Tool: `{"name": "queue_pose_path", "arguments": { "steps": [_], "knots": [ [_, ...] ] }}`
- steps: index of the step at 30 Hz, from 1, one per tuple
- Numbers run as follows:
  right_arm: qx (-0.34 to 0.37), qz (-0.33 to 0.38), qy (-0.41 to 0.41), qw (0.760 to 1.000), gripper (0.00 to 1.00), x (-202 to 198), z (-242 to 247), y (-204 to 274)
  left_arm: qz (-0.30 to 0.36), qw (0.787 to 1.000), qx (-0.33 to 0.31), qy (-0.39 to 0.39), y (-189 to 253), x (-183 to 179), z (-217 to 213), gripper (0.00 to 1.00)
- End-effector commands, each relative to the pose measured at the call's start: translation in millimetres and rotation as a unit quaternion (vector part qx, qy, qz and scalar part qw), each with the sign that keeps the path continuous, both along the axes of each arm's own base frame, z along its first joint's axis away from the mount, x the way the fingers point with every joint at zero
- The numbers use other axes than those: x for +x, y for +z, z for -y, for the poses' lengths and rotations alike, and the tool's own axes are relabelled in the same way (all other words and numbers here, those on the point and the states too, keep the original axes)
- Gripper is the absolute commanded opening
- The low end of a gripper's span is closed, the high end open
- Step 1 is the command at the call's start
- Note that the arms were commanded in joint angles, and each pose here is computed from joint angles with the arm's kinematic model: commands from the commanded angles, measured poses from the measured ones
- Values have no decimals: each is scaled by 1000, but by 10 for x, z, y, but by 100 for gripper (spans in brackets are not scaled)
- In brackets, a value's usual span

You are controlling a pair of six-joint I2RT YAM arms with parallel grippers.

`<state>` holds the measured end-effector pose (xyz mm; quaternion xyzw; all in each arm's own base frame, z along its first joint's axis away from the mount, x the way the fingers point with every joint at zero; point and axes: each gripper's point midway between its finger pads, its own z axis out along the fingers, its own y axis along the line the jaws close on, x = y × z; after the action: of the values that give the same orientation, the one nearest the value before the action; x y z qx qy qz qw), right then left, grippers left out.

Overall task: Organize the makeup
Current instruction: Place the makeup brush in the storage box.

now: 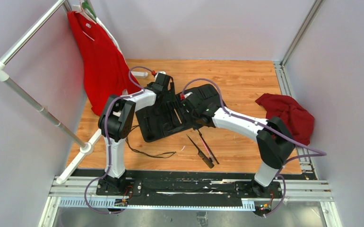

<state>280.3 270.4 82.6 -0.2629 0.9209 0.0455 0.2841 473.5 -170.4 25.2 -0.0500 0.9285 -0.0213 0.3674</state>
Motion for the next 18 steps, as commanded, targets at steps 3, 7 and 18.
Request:
{"name": "queue_pose_path", "arguments": {
  "steps": [3,7,18],
  "knots": [
    [7,-13,42,999,1,104,-262,-18,-86,996,17,-5,-401,-398,-105,99],
    [7,-22,47,999,1,177,-309,-65,-86,996,17,-6,-405,-399,-101,99],
    [1,-45,39,998,1,279,-286,-230,-86,996,16,-5,-403,-398,-106,99]
  ]
}}
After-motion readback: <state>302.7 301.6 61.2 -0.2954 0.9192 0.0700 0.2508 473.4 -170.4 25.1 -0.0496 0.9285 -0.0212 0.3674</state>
